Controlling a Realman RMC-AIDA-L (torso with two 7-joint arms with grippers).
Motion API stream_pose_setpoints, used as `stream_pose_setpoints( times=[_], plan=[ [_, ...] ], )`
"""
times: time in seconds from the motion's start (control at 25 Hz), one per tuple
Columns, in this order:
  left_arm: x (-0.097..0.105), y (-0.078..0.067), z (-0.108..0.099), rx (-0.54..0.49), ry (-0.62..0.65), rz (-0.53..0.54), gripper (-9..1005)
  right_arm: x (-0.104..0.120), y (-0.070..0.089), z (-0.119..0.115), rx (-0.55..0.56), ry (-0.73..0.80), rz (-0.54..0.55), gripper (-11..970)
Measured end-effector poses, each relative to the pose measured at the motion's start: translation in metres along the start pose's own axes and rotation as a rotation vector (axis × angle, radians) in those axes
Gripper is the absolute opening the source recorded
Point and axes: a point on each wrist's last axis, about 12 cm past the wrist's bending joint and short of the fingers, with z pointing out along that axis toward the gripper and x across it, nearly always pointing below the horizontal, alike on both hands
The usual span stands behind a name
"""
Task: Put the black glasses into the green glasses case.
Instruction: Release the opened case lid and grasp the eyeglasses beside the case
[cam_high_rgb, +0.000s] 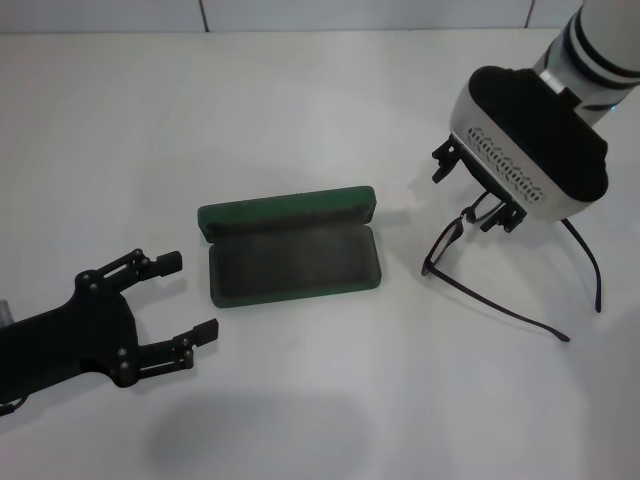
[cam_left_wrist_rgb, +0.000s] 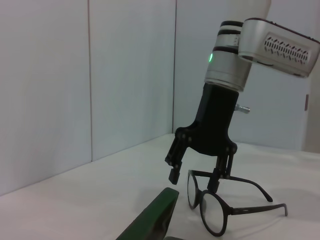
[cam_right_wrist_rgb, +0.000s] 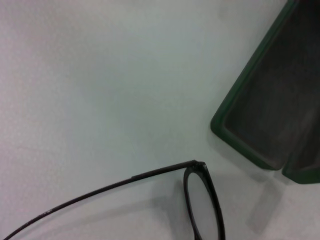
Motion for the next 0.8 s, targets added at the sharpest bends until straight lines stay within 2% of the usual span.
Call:
stream_pose_setpoints(
  times=[0.8],
  plan=[
    [0.0, 0.001, 0.0, -0.002, 0.002, -0.013, 880, -0.002, 0.002, 0.016, 0.015, -0.003, 0.002, 761]
  ],
)
